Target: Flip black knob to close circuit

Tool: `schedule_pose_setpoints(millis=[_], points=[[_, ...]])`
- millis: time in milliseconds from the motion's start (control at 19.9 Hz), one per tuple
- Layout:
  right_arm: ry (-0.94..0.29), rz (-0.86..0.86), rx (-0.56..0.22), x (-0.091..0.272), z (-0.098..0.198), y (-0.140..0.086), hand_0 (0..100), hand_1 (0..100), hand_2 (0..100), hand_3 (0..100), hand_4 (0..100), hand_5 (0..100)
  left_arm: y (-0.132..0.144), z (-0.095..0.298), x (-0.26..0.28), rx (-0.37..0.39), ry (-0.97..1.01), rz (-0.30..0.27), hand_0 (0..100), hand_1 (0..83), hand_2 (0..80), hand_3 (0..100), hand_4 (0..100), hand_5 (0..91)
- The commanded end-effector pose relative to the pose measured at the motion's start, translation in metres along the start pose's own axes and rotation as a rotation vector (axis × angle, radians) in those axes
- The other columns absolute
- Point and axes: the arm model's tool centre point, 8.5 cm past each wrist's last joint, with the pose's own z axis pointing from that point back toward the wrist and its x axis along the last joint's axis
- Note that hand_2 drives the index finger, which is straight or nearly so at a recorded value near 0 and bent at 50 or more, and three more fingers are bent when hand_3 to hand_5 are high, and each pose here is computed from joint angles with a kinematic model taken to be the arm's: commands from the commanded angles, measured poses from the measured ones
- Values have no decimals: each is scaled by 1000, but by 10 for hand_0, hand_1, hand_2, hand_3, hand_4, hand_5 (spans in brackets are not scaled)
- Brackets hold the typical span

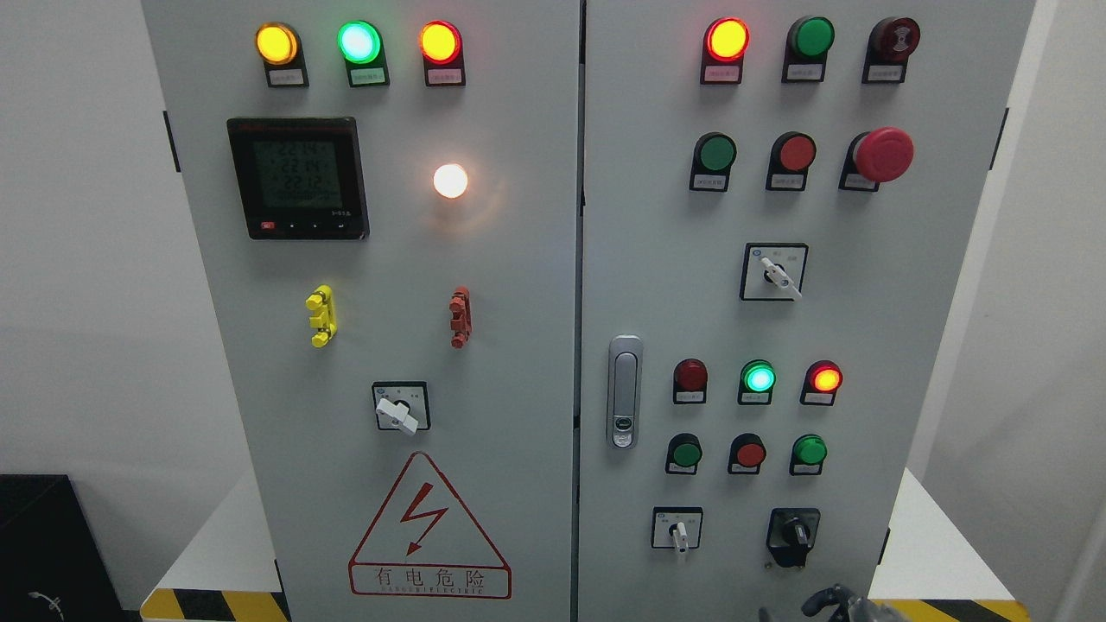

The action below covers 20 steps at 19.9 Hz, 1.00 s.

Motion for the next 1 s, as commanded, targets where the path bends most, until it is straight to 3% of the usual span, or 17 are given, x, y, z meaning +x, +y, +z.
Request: schedule_pose_setpoints(millis=[0,201,451,702,953], points=[[-71,-234,21,7,23,-9,0,93,220,500,447,323,-1,2,-7,-8,18,-42,0,0,0,0,0,0],[-101,-450,77,5,36,-5,0,92,166,350,326,217,-1,2,-7,-8,20,-42,0,0,0,0,0,0],[-170,-633,105,3,45,-4,0,94,63,187,141,0,0,1,-7,-7,18,-43,0,0,0,0,0,0],[-213,-792,138,4,50,-2,0,84,0,80,0,0,-1,2,-7,-8,20,-42,0,0,0,0,0,0],[-228,-840,189,4,55,2,0,54,0,0,0,0,-1,2,-7,-8,20,-42,0,0,0,0,0,0]])
